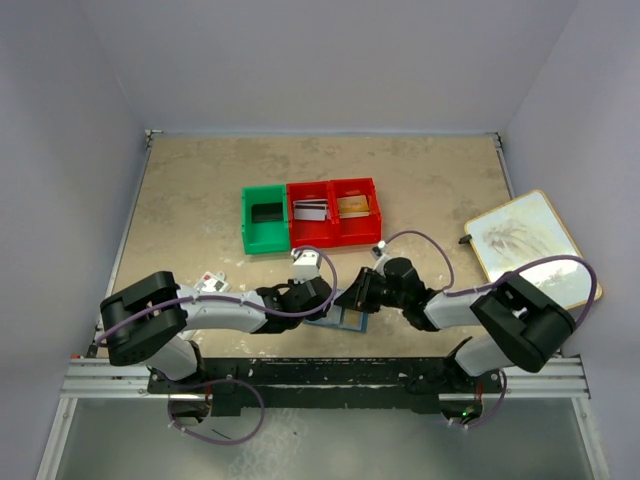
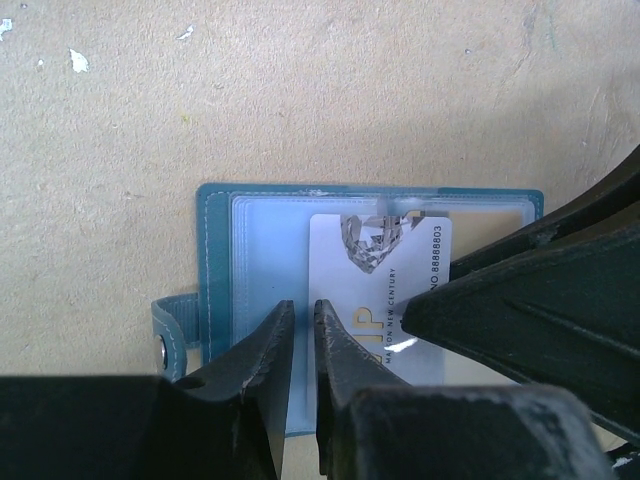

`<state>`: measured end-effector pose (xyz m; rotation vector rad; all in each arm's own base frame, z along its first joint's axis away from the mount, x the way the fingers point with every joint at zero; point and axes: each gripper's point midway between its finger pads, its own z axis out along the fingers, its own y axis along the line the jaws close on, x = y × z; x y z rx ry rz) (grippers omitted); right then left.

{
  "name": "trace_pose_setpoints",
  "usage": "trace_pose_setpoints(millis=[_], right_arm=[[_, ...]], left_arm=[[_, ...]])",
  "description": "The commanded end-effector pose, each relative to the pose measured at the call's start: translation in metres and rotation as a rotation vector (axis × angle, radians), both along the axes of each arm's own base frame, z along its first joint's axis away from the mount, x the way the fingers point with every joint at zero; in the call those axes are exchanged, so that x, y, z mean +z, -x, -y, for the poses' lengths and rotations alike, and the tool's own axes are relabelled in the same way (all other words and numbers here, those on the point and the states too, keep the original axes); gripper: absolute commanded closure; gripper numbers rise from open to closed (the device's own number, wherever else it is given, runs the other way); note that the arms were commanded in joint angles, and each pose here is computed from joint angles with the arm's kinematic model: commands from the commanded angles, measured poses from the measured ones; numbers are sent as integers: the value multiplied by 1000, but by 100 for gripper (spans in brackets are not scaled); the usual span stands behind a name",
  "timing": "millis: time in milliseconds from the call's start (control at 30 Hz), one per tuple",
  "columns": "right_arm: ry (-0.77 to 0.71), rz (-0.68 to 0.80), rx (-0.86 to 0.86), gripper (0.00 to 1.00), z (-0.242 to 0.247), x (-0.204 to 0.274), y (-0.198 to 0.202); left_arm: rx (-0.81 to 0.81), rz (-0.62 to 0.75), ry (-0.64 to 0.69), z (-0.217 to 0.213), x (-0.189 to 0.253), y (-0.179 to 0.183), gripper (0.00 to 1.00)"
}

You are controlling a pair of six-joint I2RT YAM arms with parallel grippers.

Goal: Take the credit cards out of the card holder

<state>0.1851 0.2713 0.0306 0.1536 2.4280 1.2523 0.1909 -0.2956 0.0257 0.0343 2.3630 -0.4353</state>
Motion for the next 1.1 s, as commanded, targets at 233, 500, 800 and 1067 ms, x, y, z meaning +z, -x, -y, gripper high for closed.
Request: trace_pose_setpoints(millis=[233,500,800,1067], right_arm=[[-14,-45,-70,73,-9,-4,10],[-25,-23,-82,77,-6,-2,10],[-51,-32,-66,79,-16,0,5],[-53,-22,-60,97,-16,2,1]], left_arm=[[6,-3,-6,-5,0,2,89],[4,-6,-7,-6,-1,3,89],[0,-9,-1,-5,-1,4,90],[7,-9,-4,-9,-2,5,90]])
